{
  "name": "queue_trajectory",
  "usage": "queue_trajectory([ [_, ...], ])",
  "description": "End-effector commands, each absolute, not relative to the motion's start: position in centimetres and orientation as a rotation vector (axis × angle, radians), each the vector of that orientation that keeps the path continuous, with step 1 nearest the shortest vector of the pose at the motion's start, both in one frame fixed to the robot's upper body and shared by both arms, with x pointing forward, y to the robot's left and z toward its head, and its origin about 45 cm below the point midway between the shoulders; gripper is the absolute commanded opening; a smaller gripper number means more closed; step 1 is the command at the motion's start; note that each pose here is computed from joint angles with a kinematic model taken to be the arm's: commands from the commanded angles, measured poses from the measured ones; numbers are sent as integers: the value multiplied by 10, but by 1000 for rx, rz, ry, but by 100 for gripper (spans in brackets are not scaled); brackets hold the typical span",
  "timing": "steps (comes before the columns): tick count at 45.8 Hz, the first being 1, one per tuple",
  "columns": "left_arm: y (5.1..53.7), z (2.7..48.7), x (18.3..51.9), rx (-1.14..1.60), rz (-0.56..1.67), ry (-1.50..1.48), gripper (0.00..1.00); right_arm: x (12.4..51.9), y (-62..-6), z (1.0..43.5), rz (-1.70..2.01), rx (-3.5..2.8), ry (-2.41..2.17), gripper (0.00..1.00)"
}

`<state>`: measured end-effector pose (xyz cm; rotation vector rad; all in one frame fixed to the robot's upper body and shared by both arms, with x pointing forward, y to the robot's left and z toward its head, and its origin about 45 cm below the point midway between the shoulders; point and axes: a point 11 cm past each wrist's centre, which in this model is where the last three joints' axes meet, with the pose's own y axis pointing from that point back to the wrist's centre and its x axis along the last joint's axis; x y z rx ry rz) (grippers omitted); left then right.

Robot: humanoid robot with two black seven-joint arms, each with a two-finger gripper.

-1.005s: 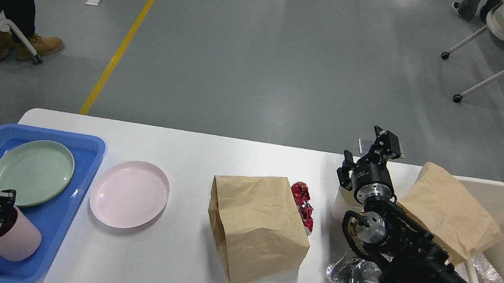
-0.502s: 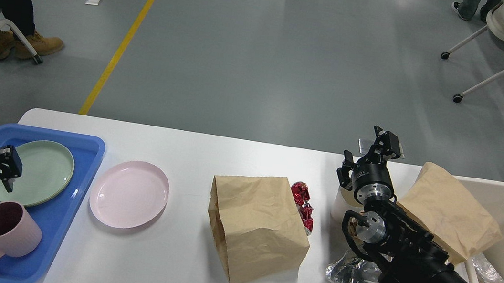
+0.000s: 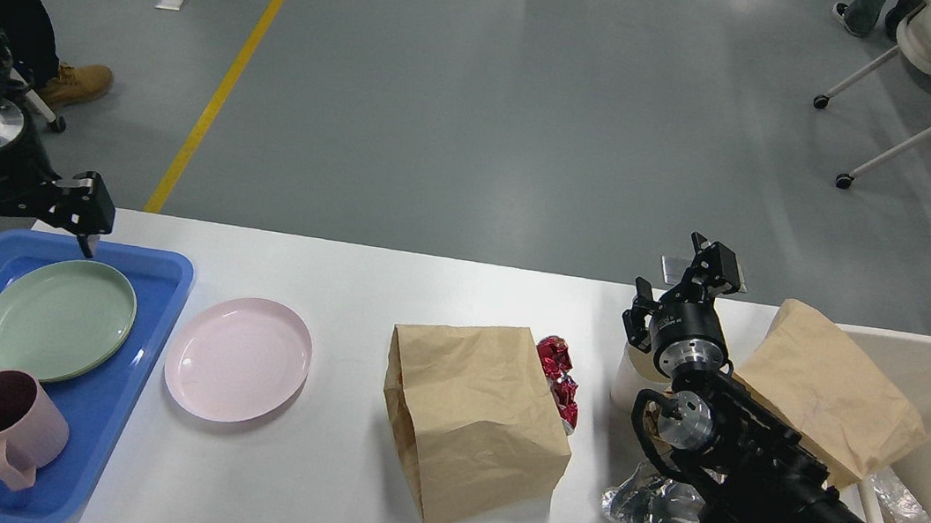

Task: Tidy desktop
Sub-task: 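Grasp the edge of the pink plate with the left gripper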

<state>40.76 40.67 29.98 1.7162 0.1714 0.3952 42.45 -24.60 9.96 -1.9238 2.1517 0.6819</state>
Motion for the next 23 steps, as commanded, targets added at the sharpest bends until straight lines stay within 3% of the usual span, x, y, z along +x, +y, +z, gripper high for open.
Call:
queue_trajectory([
  [1, 397, 253, 416, 1722, 461, 68, 93, 425, -246, 100, 682, -1924, 2152, 100],
  [10, 361, 174, 400, 1650, 412, 84, 93, 425, -246, 100, 682, -1924, 2152, 100],
  [23, 346, 141, 395, 1556, 432, 131, 93, 424, -246, 99, 683, -1923, 2153, 100],
])
